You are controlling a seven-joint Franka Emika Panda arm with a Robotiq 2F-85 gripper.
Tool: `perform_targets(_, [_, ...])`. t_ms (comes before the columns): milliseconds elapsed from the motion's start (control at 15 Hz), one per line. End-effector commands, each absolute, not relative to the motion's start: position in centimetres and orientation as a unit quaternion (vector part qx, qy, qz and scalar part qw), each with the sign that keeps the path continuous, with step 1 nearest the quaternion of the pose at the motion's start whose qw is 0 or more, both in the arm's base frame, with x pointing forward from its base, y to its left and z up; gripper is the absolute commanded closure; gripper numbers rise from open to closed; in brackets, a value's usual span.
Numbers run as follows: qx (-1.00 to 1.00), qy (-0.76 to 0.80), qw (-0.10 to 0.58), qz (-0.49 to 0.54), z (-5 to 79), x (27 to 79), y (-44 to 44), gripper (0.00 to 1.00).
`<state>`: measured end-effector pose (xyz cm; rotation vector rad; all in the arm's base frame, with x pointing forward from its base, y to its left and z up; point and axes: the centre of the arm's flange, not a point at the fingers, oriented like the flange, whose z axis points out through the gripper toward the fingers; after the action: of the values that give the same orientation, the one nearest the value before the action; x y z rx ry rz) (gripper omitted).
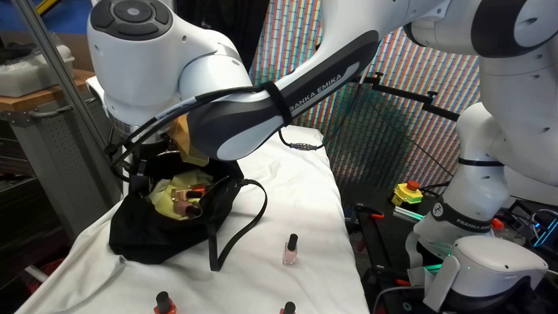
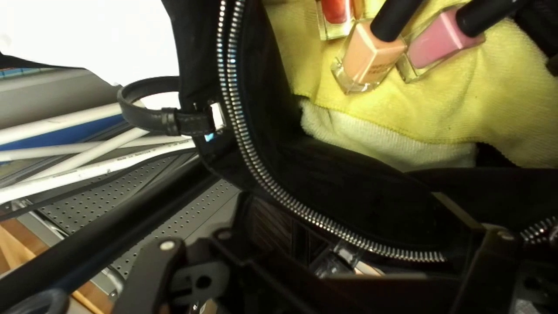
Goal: Put all the nail polish in the black bag
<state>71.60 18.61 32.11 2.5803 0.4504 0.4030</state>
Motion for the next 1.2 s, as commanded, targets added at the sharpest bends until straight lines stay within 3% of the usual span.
perform_targets(0, [0.946,0.165,0.239,0.141,35.0,67.4,20.5,0.00])
perform_targets(733, [0.960,0.123,0.215,0.134,36.6,48.2,24.3,0.00])
perform_targets(1133, [0.963,0.135,0.209,0.104,34.2,41.5,21.9,0.00])
